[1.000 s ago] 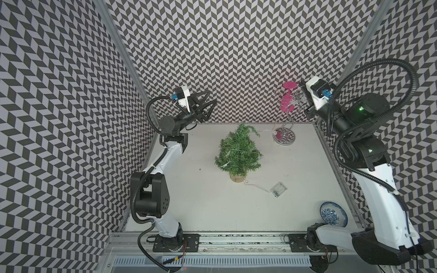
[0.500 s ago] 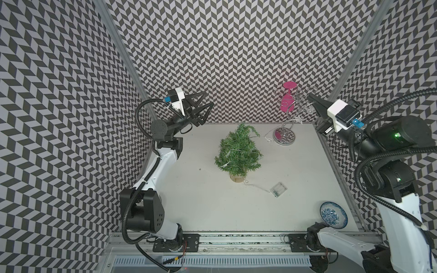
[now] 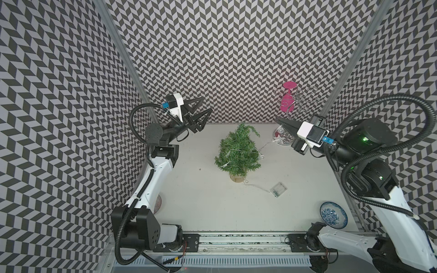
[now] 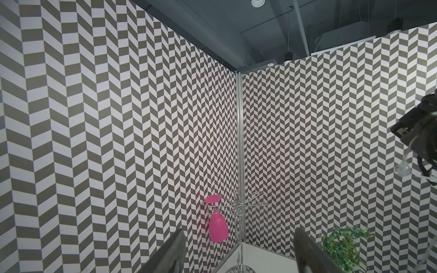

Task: Wrap string light around the christmas tree
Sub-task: Wrap the light string around the Christmas tree.

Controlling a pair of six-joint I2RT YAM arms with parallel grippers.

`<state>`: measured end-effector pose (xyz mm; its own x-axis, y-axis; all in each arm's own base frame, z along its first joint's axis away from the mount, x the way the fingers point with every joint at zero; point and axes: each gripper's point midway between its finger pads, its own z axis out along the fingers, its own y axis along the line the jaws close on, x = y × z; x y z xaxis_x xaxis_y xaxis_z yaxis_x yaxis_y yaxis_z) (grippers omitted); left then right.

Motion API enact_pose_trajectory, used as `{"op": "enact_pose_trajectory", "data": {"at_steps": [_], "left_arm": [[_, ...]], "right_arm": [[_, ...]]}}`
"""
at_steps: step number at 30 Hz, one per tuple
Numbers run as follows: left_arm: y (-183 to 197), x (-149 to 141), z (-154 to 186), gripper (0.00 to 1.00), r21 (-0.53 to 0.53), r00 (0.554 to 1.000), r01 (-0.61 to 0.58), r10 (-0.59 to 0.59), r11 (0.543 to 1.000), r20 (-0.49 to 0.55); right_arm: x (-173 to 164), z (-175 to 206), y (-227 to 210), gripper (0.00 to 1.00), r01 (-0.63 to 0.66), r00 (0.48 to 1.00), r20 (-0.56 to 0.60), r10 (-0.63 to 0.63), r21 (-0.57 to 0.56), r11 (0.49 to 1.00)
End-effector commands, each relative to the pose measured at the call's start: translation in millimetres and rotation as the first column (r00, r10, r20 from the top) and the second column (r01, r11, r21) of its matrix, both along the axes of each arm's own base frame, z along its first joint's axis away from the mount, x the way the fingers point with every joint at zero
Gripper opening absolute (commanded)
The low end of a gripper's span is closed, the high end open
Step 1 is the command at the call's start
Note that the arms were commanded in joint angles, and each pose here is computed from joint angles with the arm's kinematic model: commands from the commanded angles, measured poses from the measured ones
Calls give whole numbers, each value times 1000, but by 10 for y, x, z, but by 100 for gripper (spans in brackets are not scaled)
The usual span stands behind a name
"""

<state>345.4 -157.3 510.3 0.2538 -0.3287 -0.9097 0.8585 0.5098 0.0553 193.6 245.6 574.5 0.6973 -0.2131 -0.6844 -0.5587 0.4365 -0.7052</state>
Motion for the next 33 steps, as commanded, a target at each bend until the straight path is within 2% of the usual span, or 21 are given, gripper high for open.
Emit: {"op": "enact_pose_trajectory", "data": {"at_steps": [1, 6, 9, 13, 20, 24, 33], "left_arm": [[87, -42, -7, 72, 18, 999, -41, 41, 999, 0], [303, 31, -62, 71, -8, 991, -95, 94, 995, -90], [393, -2, -91, 71, -14, 988, -118, 116, 993, -97], [473, -29, -167, 71, -14, 984, -138, 136, 990, -112], [531, -44, -252, 72, -4, 982, -144, 143, 990, -122], [556, -28, -248, 71, -7, 982, -148, 146, 989, -120], [565, -36, -253, 71, -18, 983, -143, 140, 990, -120]], "right_arm": [[98, -110, 221, 0, 48, 999, 15, -47, -54, 997], [197, -173, 567, 0, 82, 997, 6, -82, -106, 991], [354, -184, 695, 0, 157, 988, 34, -153, -152, 976], [536, -134, 802, 0, 224, 974, 74, -215, -156, 962], [897, -27, 832, 0, 396, 915, 166, -368, -189, 899], [927, -15, 898, 0, 399, 910, 209, -359, -200, 895], [1386, -187, 991, 0, 468, 878, 228, -420, -225, 855]]}}
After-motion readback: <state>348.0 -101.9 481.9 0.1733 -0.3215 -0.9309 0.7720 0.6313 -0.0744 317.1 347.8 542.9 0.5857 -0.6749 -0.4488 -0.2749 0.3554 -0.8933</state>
